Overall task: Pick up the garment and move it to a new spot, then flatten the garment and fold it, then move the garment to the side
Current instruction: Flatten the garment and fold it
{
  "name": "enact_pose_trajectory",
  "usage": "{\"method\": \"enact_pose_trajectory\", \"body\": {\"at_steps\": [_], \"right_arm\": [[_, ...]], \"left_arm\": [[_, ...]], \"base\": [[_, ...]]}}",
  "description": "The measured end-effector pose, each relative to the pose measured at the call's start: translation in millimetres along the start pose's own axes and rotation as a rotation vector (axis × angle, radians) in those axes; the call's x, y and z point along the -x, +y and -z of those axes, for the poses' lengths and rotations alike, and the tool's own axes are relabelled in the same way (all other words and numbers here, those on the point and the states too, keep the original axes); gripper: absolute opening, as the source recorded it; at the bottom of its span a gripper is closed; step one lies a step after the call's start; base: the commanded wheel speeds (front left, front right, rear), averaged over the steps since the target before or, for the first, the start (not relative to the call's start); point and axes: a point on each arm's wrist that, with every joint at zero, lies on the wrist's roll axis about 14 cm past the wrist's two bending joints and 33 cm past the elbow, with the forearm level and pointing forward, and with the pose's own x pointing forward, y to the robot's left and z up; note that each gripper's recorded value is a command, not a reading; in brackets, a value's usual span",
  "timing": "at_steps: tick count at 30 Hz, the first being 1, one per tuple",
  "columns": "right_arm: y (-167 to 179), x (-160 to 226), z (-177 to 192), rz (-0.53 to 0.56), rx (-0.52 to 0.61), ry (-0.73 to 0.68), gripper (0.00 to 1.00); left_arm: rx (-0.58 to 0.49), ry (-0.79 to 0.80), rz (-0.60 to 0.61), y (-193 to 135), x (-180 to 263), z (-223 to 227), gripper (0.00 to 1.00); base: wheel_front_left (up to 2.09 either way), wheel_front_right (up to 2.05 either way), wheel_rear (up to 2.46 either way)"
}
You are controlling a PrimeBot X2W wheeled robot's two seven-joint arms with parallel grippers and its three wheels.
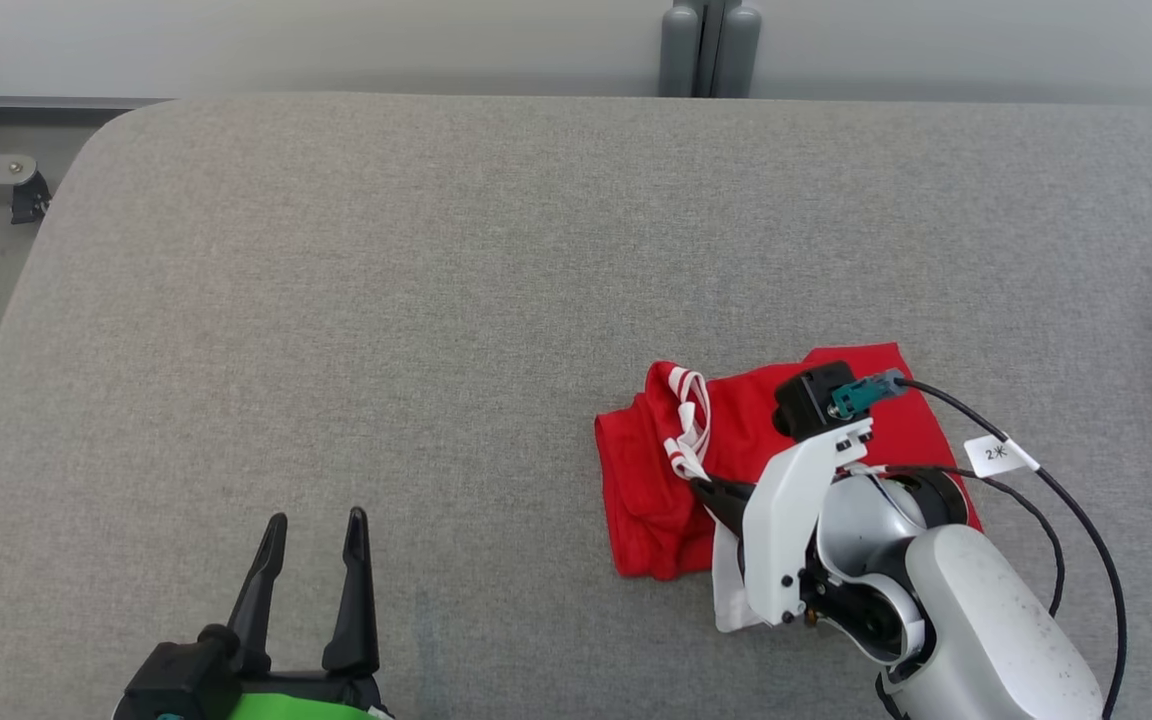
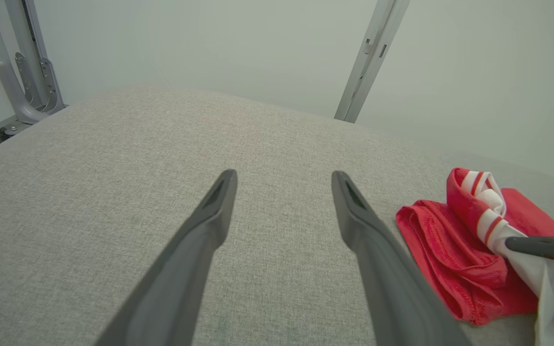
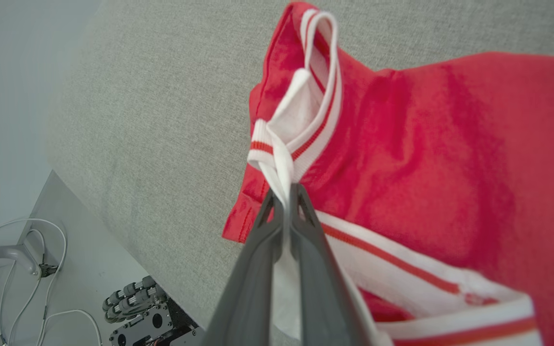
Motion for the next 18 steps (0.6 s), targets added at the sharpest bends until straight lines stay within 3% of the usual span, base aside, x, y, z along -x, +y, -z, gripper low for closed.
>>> {"method": "enact_pose_trajectory", "body": {"at_steps": [18], "right_arm": [[12.5, -12.2, -2.9, -0.044, -0.012, -0.036, 0.01]], "left_arm": [[-0.004, 0.020, 0.018, -4.4, -1.2, 6.5, 1.00]], "base": [[0.00, 0.00, 0.00]]}}
